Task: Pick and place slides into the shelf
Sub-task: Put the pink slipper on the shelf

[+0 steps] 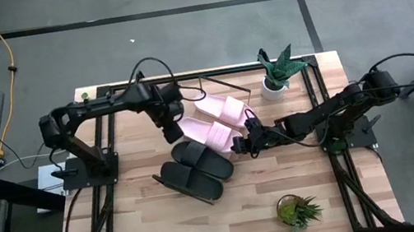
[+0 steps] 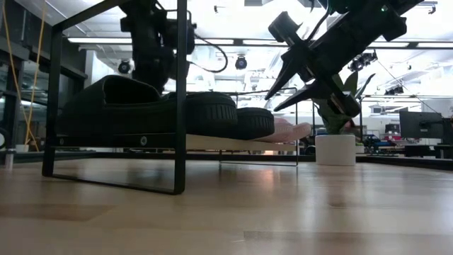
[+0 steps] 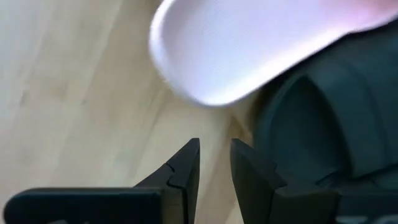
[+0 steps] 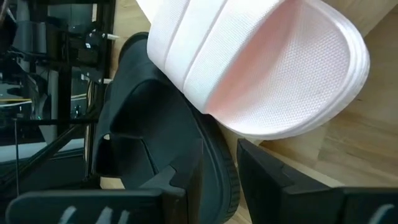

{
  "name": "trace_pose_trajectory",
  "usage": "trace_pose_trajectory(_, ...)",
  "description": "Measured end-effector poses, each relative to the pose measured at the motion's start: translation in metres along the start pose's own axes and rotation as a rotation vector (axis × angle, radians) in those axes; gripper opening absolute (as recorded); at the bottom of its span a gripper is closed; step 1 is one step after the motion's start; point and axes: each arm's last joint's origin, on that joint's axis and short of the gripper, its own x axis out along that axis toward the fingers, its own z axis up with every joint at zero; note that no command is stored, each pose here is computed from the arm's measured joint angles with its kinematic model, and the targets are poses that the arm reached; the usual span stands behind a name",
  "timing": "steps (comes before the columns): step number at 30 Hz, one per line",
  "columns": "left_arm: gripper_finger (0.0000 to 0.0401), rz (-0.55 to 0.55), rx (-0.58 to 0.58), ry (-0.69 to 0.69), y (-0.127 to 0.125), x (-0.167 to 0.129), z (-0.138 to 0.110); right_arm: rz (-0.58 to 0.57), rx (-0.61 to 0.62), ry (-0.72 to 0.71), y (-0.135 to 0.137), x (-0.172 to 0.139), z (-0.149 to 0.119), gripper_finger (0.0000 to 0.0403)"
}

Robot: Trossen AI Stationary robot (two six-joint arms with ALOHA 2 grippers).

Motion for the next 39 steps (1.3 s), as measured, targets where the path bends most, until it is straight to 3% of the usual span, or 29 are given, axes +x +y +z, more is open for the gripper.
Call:
trace_pose_trajectory(18, 0.0078, -0.015, 0.01, 0.057, 0.014, 0.025, 0.009, -0.074, -0.001, 0.011, -0.007, 0.0, 0.0, 0.0089)
trace_pose_trajectory(39, 0.0078, -0.015, -0.006, -0.034, 0.014, 0.025, 0.019, -0.166, 0.027, 0.05, -0.016, -0.001, -0.002, 0.0089)
